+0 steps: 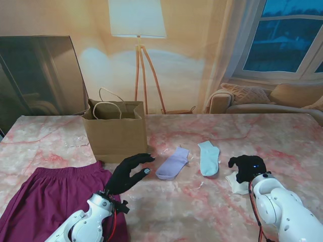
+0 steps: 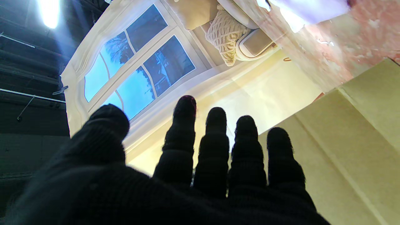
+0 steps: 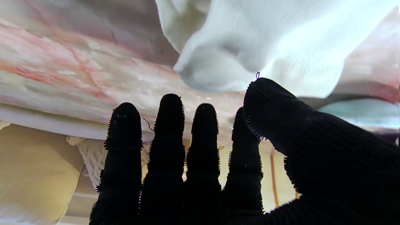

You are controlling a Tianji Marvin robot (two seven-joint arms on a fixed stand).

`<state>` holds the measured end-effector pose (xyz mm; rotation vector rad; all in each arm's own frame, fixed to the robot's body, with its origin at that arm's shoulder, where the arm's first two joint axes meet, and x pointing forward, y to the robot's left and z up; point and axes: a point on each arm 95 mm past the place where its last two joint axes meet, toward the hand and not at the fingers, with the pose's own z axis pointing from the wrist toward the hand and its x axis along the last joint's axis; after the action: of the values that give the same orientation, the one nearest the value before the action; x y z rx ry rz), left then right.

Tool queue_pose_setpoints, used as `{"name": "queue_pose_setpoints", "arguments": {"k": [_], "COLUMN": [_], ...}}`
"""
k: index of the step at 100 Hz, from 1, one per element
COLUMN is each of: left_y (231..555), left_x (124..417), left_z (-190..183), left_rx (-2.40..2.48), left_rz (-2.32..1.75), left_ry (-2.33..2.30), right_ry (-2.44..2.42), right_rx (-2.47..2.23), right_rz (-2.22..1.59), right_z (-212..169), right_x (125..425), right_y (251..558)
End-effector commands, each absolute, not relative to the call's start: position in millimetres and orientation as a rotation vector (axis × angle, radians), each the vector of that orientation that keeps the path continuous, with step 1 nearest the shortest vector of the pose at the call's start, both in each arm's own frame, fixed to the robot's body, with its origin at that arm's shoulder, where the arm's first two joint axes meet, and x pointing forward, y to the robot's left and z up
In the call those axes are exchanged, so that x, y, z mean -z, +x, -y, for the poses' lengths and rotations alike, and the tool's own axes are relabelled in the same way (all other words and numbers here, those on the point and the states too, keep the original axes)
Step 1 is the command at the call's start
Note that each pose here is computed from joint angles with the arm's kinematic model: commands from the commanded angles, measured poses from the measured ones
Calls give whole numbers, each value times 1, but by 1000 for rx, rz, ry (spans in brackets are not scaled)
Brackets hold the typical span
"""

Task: Fold the socks and the shorts into the kraft paper bag

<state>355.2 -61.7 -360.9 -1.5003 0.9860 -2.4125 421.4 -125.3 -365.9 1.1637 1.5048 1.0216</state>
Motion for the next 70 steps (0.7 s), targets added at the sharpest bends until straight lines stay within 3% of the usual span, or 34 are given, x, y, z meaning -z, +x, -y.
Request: {"name": "queue_pose_setpoints", "arguments": {"k": [1, 70], "left_y": [354, 355], "left_x": [361, 361], "left_z": [62, 64], "left_rx": [2414, 2415], "left_rz": [-986, -999], "left_ry": [-1504, -1510], "right_ry": [1145, 1203], "right_rx": [-975, -1014], "right_rz": [-1527, -1425], "right_z": [126, 128], "right_x": [374, 391], "right_y": [419, 413]}}
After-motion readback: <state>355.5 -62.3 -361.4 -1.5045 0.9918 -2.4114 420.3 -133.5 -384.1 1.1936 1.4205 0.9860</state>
